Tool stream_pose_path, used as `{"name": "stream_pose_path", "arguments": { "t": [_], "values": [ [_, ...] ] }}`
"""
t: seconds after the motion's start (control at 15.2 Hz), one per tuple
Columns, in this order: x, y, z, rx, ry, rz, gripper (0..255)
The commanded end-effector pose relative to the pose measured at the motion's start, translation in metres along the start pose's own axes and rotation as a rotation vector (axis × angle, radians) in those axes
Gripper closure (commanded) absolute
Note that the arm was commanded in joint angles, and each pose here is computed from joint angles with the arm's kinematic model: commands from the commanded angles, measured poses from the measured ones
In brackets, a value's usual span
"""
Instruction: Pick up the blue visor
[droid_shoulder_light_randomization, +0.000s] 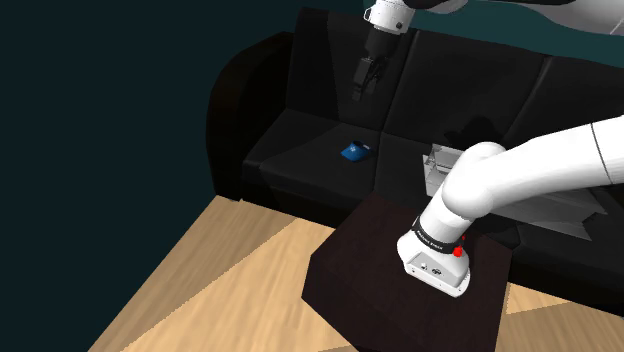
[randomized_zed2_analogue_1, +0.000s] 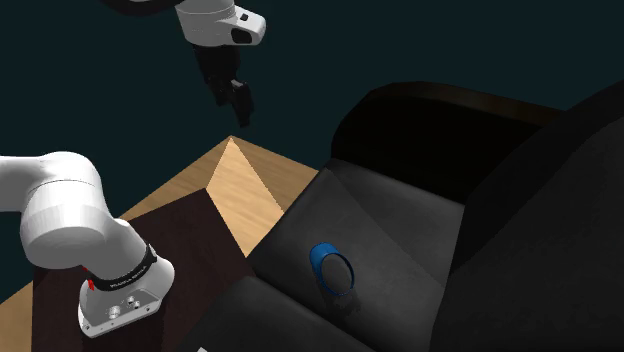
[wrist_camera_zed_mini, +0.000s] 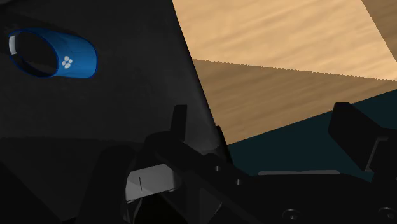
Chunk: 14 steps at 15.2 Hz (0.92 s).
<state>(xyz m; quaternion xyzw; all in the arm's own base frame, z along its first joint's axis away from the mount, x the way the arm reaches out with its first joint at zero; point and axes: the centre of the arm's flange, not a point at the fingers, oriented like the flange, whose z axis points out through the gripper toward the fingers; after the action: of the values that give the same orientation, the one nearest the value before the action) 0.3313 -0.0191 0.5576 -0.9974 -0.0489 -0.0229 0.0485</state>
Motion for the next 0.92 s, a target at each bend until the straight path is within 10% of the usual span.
{"name": "stream_pose_path", "arguments": {
  "t": [0.0,0.86],
  "values": [
    [0.000,0.000,0.000,0.000,0.000,0.000,0],
    [0.007,0.166,0.108,0.203,0.058,0.048,0]
  ]
}}
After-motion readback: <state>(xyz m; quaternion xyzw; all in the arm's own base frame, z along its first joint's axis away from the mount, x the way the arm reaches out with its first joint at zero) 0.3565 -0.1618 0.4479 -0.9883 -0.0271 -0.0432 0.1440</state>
